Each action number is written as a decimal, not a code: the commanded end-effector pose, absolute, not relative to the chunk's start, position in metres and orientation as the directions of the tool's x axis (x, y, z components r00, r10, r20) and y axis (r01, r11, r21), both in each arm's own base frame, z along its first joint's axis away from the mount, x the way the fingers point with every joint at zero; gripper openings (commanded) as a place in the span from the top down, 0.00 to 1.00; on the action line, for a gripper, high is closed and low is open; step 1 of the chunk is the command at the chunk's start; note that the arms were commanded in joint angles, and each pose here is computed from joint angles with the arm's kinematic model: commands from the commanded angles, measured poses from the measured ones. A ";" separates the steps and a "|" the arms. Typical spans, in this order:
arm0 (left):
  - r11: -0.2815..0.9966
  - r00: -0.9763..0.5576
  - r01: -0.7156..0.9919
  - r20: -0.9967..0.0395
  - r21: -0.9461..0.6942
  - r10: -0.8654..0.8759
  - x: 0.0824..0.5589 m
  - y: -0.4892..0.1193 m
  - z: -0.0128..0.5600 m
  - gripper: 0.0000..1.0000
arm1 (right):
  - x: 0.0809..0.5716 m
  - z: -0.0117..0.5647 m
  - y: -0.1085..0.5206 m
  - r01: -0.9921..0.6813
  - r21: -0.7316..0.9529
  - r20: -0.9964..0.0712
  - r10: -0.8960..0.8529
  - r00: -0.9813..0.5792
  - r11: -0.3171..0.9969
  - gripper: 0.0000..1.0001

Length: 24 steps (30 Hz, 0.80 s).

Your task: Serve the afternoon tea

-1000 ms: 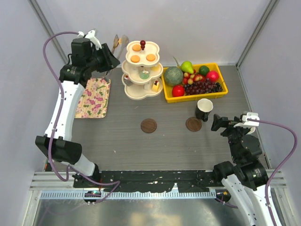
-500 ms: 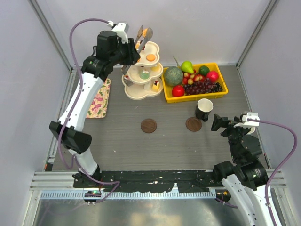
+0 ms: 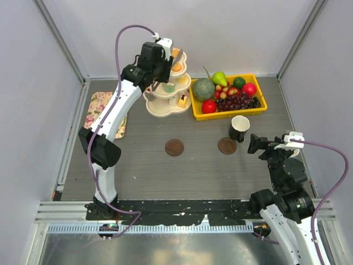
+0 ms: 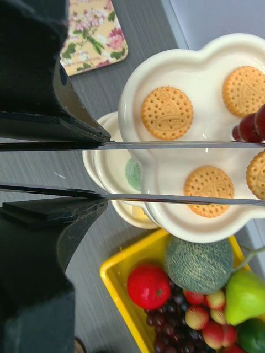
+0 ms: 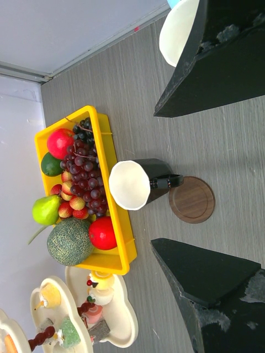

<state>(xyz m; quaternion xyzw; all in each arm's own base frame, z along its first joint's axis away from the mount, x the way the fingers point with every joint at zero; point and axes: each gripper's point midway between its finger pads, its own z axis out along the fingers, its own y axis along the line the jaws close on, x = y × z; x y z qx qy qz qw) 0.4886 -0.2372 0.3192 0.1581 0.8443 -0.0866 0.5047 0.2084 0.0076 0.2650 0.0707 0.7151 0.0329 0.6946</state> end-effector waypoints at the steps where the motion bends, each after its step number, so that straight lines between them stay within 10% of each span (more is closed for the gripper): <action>1: 0.942 -0.375 0.312 -0.894 0.126 0.244 0.495 -0.227 0.337 0.65 | 0.209 0.275 0.005 0.066 0.152 -0.988 0.152 0.015 0.986 0.02; 15: 0.945 -0.376 0.290 -0.891 0.149 0.256 0.499 -0.227 0.328 0.45 | 0.208 0.275 0.005 0.063 0.152 -0.988 0.152 0.014 0.986 0.02; 24: 0.945 -0.344 0.305 -0.912 0.117 0.224 0.491 -0.230 0.347 0.49 | 0.208 0.276 0.005 0.064 0.152 -0.988 0.151 0.017 0.986 0.02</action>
